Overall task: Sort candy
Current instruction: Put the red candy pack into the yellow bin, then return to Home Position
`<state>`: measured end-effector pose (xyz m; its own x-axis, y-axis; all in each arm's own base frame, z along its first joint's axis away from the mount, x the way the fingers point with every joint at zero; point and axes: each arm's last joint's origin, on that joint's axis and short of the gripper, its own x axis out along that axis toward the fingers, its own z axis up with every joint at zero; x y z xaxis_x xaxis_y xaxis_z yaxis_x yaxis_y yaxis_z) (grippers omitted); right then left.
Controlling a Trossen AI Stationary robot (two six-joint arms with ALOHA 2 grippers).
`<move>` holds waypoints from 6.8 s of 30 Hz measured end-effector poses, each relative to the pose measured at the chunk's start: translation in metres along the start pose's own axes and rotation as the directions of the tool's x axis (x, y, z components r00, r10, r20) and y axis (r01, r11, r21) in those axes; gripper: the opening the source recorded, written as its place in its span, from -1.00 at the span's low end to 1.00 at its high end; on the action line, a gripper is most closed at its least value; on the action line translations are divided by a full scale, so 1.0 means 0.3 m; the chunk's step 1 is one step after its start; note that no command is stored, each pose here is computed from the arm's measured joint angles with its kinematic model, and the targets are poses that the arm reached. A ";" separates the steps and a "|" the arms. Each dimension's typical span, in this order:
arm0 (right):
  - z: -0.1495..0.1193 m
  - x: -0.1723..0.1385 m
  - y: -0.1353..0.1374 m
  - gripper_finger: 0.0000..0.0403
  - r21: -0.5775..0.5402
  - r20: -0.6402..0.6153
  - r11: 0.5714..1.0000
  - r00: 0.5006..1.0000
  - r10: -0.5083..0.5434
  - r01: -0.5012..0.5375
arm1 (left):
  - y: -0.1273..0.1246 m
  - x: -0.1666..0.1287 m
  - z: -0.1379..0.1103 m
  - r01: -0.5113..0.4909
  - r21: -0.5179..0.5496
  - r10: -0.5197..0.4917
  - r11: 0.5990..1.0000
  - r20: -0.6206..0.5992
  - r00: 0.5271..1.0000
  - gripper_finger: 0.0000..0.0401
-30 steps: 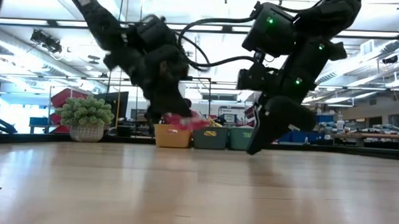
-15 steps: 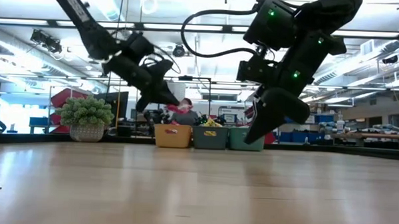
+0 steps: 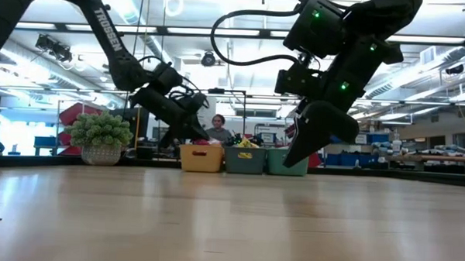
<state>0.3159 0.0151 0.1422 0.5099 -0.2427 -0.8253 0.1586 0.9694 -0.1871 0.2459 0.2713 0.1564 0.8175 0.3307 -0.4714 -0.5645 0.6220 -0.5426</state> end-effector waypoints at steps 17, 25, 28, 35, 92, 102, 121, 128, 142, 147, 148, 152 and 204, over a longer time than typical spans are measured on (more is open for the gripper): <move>-0.004 -0.001 0.002 -0.90 -0.005 -0.012 1.000 1.000 0.000 0.000 | -0.014 -0.007 0.005 0.022 0.072 -0.020 0.997 -0.027 0.999 -0.07; -0.008 -0.001 0.003 -0.90 -0.005 -0.022 1.000 1.000 0.005 -0.005 | -0.080 -0.101 0.050 0.033 0.151 -0.029 0.988 -0.029 0.999 0.04; -0.008 -0.001 0.003 -0.90 -0.006 -0.023 1.000 1.000 0.007 -0.007 | -0.104 -0.134 0.064 -0.002 0.180 0.003 0.984 -0.007 1.000 0.04; 0.001 -0.001 0.004 -0.94 -0.011 0.002 1.000 1.000 0.010 -0.010 | -0.117 -0.066 0.035 -0.008 0.196 0.005 0.981 0.015 1.000 -0.19; 0.031 -0.003 0.007 -0.96 -0.046 0.094 0.999 0.995 0.019 -0.015 | -0.156 0.046 0.020 -0.221 0.411 0.332 0.885 -0.223 0.916 -1.00; 0.062 -0.006 -0.011 -1.00 -0.140 0.176 0.990 0.983 0.050 -0.025 | -0.333 -0.075 0.058 -0.139 0.510 0.187 0.849 -0.045 0.981 -1.00; -0.034 -0.127 -0.217 -1.00 -0.115 0.590 0.983 0.786 0.181 -0.140 | -0.419 -0.306 -0.245 0.104 0.693 -0.357 0.713 0.231 0.905 -1.00; -0.138 -0.248 -0.224 -1.00 0.050 0.705 0.999 0.708 -0.047 0.017 | -0.419 -0.354 -0.311 0.137 0.710 -0.408 0.691 0.226 0.884 -1.00; -0.362 -0.293 -0.178 -1.00 0.025 0.766 0.996 0.642 0.039 -0.090 | -0.422 -0.374 -0.360 0.160 0.723 -0.436 0.673 0.212 0.874 -1.00; -0.398 -0.299 -0.208 -1.00 0.039 0.787 0.994 0.616 0.035 -0.106 | -0.425 -0.374 -0.361 0.163 0.726 -0.440 0.668 0.209 0.873 -1.00; -0.407 -0.298 -0.214 -1.00 0.046 0.786 0.994 0.618 0.025 -0.098 | -0.425 -0.374 -0.361 0.163 0.726 -0.440 0.668 0.209 0.873 -1.00; -0.427 -0.303 -0.229 -1.00 0.068 0.796 0.995 0.605 -0.009 -0.075 | -0.425 -0.374 -0.362 0.164 0.726 -0.440 0.668 0.208 0.873 -1.00; -0.575 -0.391 -0.260 -1.00 0.149 0.802 0.987 0.592 -0.085 -0.060 | -0.277 -0.667 -0.550 0.028 0.688 -0.421 0.725 0.411 0.809 -1.00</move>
<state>0.0979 -0.0259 0.1617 0.9660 -0.2544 -0.0452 0.2518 0.9661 -0.0560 0.1105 0.0364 0.1813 0.9456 0.2972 0.1325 -0.3082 0.9486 0.0716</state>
